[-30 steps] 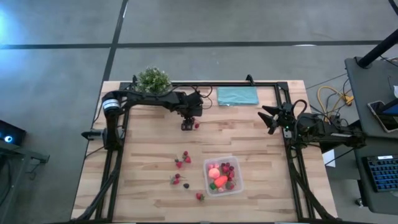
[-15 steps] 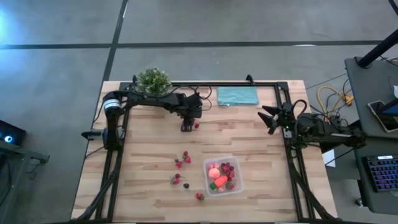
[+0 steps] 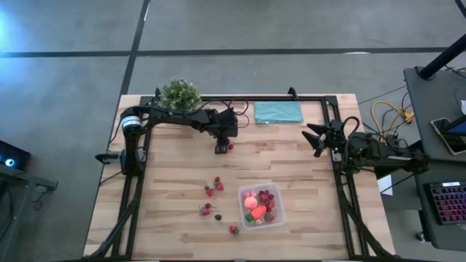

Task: Pick and placing Produce into tupperware
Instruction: Put the red cherry into the transparent container

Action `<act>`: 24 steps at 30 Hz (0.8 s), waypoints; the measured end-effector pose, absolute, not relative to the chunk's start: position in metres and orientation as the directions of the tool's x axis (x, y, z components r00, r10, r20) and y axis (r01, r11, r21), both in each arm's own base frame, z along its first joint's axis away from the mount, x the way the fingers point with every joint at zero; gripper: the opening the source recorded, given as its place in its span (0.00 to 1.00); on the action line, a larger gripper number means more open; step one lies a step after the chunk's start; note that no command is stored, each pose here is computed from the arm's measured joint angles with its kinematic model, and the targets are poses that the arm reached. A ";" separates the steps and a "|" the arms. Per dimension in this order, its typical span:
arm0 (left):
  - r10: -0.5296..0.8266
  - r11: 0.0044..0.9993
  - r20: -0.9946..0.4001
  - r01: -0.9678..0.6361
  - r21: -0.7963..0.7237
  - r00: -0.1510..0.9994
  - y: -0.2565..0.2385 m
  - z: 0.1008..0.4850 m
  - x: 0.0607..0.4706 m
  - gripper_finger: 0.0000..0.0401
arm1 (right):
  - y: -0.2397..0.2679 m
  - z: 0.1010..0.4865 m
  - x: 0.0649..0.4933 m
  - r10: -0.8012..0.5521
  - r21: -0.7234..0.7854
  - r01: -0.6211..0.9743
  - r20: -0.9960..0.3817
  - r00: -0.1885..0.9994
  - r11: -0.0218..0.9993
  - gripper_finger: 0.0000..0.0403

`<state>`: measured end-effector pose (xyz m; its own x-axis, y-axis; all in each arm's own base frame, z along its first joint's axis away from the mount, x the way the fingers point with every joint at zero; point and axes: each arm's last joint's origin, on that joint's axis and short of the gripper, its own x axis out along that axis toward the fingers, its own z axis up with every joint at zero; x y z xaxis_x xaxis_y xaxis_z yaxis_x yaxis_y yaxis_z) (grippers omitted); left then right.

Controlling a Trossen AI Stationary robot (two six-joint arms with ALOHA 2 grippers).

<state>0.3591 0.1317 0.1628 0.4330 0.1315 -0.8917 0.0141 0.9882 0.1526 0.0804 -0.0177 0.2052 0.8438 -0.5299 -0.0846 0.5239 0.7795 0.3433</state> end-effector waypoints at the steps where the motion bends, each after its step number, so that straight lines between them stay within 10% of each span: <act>1: 0.130 0.988 -0.894 0.014 0.151 0.429 0.132 0.162 0.359 0.31 | -0.018 0.205 0.080 -0.530 0.343 0.524 -0.085 0.844 0.780 0.63; 24: 0.121 0.992 -0.913 -0.024 0.122 0.389 0.129 0.154 0.353 0.13 | -0.018 0.205 0.080 -0.530 0.343 0.524 -0.085 0.844 0.779 0.62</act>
<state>0.3533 0.1294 0.1542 0.3895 0.1212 -0.9130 -0.0238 0.9923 0.1216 0.0804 -0.0177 0.2052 0.8437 -0.5300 -0.0846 0.5241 0.7794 0.3432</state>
